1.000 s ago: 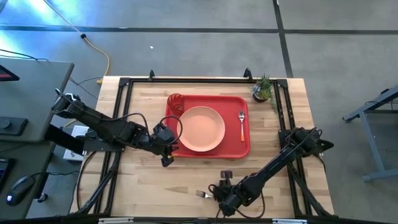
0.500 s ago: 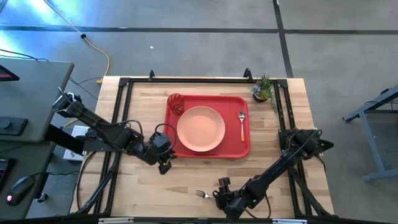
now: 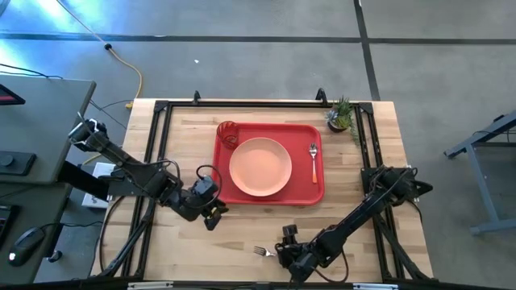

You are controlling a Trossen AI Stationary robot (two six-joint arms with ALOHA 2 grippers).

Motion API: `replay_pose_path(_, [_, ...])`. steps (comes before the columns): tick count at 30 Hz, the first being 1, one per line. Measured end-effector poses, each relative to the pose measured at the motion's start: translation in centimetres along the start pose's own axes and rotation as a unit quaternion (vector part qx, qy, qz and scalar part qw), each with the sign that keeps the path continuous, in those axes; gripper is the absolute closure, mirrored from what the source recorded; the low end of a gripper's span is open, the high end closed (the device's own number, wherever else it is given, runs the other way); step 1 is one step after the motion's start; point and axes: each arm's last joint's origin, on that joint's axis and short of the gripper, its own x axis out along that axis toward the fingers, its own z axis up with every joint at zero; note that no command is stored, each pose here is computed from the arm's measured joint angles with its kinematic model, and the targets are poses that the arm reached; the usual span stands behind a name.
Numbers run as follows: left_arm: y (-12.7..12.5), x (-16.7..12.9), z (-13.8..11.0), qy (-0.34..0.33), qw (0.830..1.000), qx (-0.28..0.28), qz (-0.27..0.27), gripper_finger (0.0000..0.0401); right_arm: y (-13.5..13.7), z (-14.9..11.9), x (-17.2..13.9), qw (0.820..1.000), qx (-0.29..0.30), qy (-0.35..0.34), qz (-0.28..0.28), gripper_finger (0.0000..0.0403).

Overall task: Pick and place plate/cup/fork/spoon on tray
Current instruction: Put the orange fork on the red tray to the right of the orange plate

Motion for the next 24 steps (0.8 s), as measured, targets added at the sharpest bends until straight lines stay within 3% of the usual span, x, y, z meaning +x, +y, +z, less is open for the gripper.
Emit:
replay_pose_path(7, [-0.5, -0.6, -0.9, -0.032, 0.999, -0.025, 0.003, 0.0302, 0.0, -0.6, 1.1, 0.998, 0.058, 0.0, -0.033, 0.0202])
replay_pose_path(18, [-0.6, -0.8, -1.2, -0.044, 0.999, -0.025, 0.004, 0.0302, 0.2, -1.0, 1.0, 0.998, 0.043, 0.006, -0.049, 0.0202])
replay_pose_path(24, [-0.6, -0.8, -1.2, -0.048, 0.999, -0.025, 0.005, 0.0302, 0.1, -1.1, 1.0, 0.994, 0.085, 0.004, -0.062, 0.0202])
